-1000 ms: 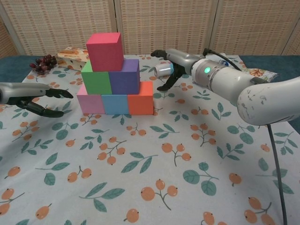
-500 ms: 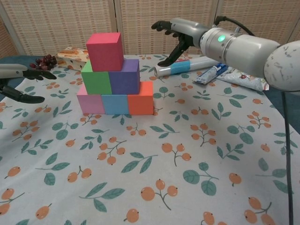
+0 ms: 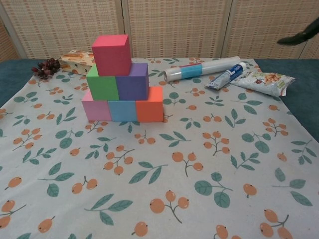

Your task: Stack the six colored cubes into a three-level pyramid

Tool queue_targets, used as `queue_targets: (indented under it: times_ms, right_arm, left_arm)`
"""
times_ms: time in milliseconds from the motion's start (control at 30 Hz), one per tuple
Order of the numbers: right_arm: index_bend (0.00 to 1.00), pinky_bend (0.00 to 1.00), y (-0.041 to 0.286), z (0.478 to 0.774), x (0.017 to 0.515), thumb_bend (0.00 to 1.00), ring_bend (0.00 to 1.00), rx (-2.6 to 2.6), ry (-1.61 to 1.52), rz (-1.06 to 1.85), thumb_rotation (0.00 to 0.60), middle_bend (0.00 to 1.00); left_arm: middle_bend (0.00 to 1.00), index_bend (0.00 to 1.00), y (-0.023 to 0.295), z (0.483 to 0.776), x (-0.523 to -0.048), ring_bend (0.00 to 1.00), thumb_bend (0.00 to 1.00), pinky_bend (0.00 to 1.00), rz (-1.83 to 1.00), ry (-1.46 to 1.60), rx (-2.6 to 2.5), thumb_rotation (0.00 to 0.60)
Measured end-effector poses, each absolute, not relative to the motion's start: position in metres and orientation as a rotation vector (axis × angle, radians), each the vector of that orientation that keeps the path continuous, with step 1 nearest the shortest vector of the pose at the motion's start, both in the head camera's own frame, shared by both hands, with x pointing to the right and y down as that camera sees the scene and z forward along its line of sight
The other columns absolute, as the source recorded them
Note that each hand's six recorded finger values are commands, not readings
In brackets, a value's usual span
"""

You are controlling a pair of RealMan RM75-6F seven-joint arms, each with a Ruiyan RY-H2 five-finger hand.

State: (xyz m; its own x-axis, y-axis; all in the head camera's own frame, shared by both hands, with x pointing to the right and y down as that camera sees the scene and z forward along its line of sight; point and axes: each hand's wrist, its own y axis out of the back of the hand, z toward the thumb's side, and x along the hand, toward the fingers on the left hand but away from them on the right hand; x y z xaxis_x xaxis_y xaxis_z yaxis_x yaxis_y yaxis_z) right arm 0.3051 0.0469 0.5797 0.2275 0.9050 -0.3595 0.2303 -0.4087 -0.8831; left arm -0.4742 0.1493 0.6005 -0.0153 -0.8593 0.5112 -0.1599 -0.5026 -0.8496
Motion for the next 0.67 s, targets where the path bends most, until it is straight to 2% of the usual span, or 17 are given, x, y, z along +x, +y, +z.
queue_targets:
  times_ms: [167, 333, 467, 667]
  right_arm:
    - [0.00, 0.00, 0.096, 0.550, 0.368, 0.00, 0.00, -1.680, -1.157, 1.225, 0.600, 0.00]
    - [0.00, 0.00, 0.158, 0.532, 0.413, 0.00, 0.00, -1.641, -1.227, 1.260, 0.600, 0.00]
    - [0.00, 0.00, 0.194, 0.523, 0.427, 0.00, 0.00, -1.626, -1.250, 1.277, 0.600, 0.00]
    - [0.00, 0.00, 0.225, 0.522, 0.431, 0.00, 0.00, -1.631, -1.276, 1.308, 0.600, 0.00]
  left_arm:
    - [0.03, 0.10, 0.186, 0.583, -0.502, 0.00, 0.29, 0.00, -1.586, 1.176, -1.619, 0.600]
    - [0.04, 0.10, 0.222, 0.575, -0.509, 0.00, 0.29, 0.00, -1.575, 1.210, -1.593, 0.600]
    - [0.03, 0.10, 0.248, 0.574, -0.504, 0.00, 0.29, 0.00, -1.572, 1.193, -1.603, 0.600]
    - [0.03, 0.10, 0.259, 0.576, -0.496, 0.00, 0.29, 0.00, -1.569, 1.180, -1.609, 0.600]
